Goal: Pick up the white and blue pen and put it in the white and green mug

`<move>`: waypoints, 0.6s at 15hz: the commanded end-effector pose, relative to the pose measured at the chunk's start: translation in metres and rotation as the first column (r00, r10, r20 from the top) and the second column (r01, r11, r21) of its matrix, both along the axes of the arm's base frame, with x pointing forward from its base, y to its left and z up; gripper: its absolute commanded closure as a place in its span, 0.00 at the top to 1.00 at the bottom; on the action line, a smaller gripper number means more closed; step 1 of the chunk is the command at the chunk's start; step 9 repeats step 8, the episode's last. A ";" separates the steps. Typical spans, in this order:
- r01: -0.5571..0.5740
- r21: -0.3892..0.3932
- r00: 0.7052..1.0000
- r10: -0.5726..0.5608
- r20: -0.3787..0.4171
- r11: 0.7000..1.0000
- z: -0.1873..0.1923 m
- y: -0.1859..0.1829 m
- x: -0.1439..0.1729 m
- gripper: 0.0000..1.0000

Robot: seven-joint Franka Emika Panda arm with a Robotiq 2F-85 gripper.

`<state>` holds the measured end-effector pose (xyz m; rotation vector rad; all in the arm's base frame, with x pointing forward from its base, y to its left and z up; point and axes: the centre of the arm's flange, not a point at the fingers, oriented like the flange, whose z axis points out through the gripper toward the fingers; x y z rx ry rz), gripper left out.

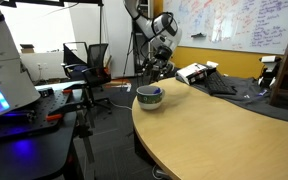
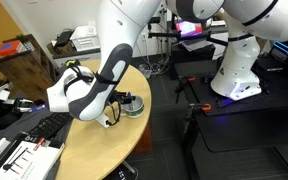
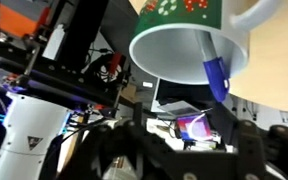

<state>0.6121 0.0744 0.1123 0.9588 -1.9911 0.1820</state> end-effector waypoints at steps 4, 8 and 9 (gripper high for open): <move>-0.126 0.149 0.981 0.100 0.168 0.981 0.071 0.004 -0.023 1.00; -0.162 0.139 0.973 0.134 0.188 0.977 0.088 0.005 -0.042 1.00; -0.162 0.139 0.973 0.134 0.188 0.977 0.088 0.005 -0.042 1.00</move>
